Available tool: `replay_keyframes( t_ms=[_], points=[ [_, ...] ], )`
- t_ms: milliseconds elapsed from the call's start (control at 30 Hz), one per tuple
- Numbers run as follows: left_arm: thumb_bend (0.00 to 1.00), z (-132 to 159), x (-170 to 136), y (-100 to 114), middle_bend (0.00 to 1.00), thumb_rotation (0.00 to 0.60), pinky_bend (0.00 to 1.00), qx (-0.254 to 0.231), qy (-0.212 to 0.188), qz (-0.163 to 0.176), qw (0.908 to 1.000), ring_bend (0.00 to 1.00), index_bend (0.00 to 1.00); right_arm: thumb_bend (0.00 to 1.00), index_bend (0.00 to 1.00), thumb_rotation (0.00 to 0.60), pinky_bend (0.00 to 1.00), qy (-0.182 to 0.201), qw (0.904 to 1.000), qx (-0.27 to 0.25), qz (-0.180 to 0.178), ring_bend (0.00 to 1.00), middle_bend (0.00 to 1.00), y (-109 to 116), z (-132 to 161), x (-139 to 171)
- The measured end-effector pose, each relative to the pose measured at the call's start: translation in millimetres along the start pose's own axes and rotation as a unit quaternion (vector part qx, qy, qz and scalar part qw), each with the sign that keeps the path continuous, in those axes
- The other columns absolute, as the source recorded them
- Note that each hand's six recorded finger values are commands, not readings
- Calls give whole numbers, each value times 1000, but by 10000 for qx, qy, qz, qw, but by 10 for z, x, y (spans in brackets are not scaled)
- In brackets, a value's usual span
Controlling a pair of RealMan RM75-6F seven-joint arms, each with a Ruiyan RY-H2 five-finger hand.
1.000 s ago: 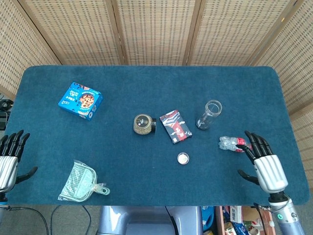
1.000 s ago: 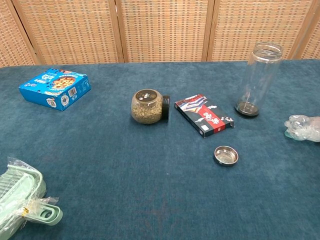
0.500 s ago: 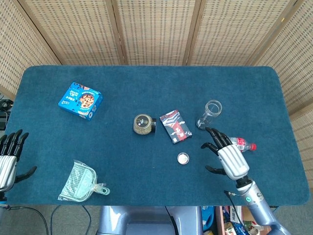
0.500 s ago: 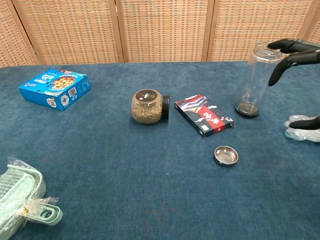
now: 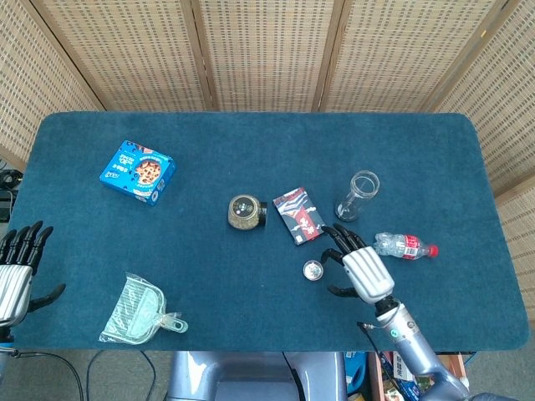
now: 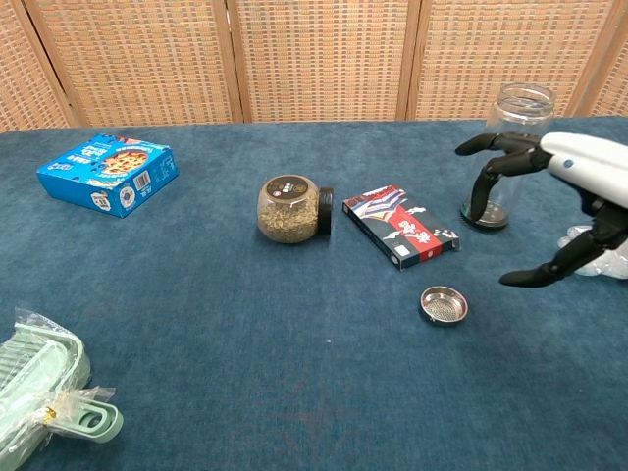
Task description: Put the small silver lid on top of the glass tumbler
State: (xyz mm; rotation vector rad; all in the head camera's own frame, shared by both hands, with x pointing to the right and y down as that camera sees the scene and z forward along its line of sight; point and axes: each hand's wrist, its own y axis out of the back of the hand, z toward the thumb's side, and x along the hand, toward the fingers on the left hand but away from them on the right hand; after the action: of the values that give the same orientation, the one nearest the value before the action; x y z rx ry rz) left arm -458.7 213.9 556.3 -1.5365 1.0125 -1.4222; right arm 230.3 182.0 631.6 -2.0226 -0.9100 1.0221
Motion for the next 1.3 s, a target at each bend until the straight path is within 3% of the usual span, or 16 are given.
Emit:
replay_keyframes(
  t_ms=[233,700,1300],
  points=[
    [209,9,7,-11,0,600,0,-7,-16,-23,10000,0,0,181,499,600,229,-136,9997,89,172,0,184,-164,-10,-127],
    [208,29,30,-45,0,600,0,3,-50,-94,9999,0,0,345,533,600,238,-240,9987,310,321,2,196,-374,-19,-257],
    [208,64,48,-90,0,600,0,24,-105,-182,9998,0,0,406,554,600,243,-393,9962,458,623,10,200,-652,-63,-456]
  ],
)
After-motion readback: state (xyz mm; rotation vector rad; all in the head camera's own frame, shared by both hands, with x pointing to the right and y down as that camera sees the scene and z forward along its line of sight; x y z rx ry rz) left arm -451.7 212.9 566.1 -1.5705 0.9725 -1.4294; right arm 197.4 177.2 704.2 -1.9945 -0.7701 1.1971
